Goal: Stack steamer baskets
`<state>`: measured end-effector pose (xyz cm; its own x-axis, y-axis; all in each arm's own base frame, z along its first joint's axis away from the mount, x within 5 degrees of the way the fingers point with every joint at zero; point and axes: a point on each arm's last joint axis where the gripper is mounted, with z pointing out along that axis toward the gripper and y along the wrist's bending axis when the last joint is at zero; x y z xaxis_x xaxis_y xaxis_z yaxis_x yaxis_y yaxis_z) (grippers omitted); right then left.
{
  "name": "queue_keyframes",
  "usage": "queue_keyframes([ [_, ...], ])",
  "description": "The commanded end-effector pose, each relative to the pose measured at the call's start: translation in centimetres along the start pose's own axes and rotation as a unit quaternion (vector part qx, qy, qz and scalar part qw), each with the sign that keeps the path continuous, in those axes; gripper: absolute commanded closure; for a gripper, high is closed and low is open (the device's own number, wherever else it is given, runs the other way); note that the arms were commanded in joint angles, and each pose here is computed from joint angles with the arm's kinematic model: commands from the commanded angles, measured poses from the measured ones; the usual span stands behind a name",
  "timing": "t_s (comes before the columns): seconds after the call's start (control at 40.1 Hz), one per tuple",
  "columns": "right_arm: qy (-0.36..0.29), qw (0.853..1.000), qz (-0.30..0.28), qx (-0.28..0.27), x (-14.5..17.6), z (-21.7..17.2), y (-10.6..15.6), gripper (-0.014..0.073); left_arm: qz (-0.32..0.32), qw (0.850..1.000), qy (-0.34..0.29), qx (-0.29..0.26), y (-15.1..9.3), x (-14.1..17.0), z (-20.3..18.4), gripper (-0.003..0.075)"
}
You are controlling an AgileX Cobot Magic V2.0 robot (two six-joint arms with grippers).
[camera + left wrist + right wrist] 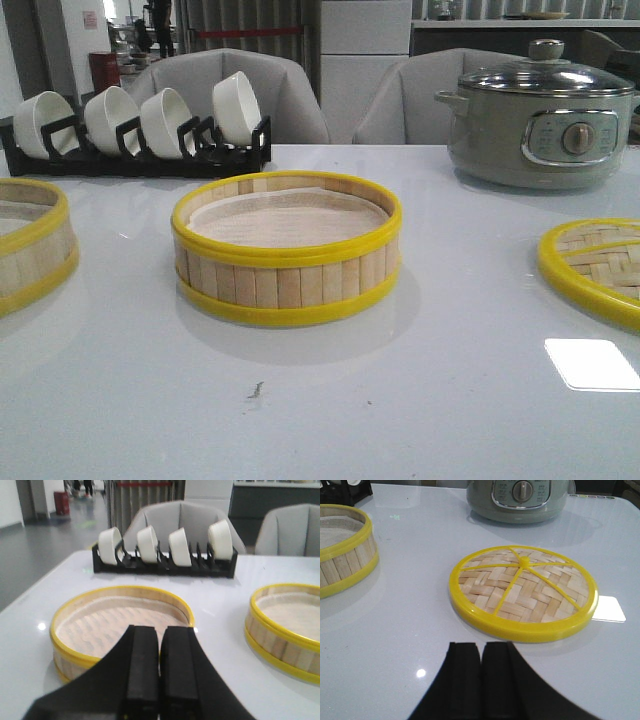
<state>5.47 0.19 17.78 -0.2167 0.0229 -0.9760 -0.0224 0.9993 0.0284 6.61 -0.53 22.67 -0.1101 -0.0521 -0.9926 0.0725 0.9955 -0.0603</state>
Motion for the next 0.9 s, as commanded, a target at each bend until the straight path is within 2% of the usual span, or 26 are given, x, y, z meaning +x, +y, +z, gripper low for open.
queue_keyframes([
  [0.0, -0.059, 0.998, -0.005, 0.0, -1.3, -0.3, 0.0, 0.0543, 0.002, 1.0, -0.013, 0.027, -0.9, -6.9, 1.0, 0.0635],
  [0.075, -0.059, 0.998, -0.005, 0.0, -1.3, -0.3, 0.0, 0.0543, 0.023, 0.998, 0.036, 0.035, -1.4, -10.8, 2.5, 0.0635],
  [0.175, -0.059, 0.998, -0.005, 0.0, -1.3, -0.3, 0.0, 0.0543, 0.041, 0.996, 0.067, 0.032, -2.0, -16.8, 4.1, 0.0635],
  [0.35, -0.059, 0.998, -0.005, 0.0, -1.3, -0.3, 0.0, 0.0543, 0.052, 0.989, 0.136, 0.016, -2.4, -22.2, 6.3, 0.0635],
  [0.449, -0.059, 0.998, -0.005, 0.0, -1.3, -0.3, 0.0, 0.0543, 0.054, 0.985, 0.166, 0.01, -2.4, -23.0, 6.8, 0.0635],
  [0.774, -0.059, 0.998, -0.005, 0.0, -1.3, -0.3, 0.0, 0.0543, 0.05, 0.985, 0.167, 0.016, -2.6, -22.9, 8.5, 0.0635],
  [0.874, -0.059, 0.998, -0.005, 0.0, -1.3, -0.3, 0.0, 0.0543, 0.029, 0.985, 0.168, 0.032, -3.1, -22.8, 9.1, 0.0635],
])
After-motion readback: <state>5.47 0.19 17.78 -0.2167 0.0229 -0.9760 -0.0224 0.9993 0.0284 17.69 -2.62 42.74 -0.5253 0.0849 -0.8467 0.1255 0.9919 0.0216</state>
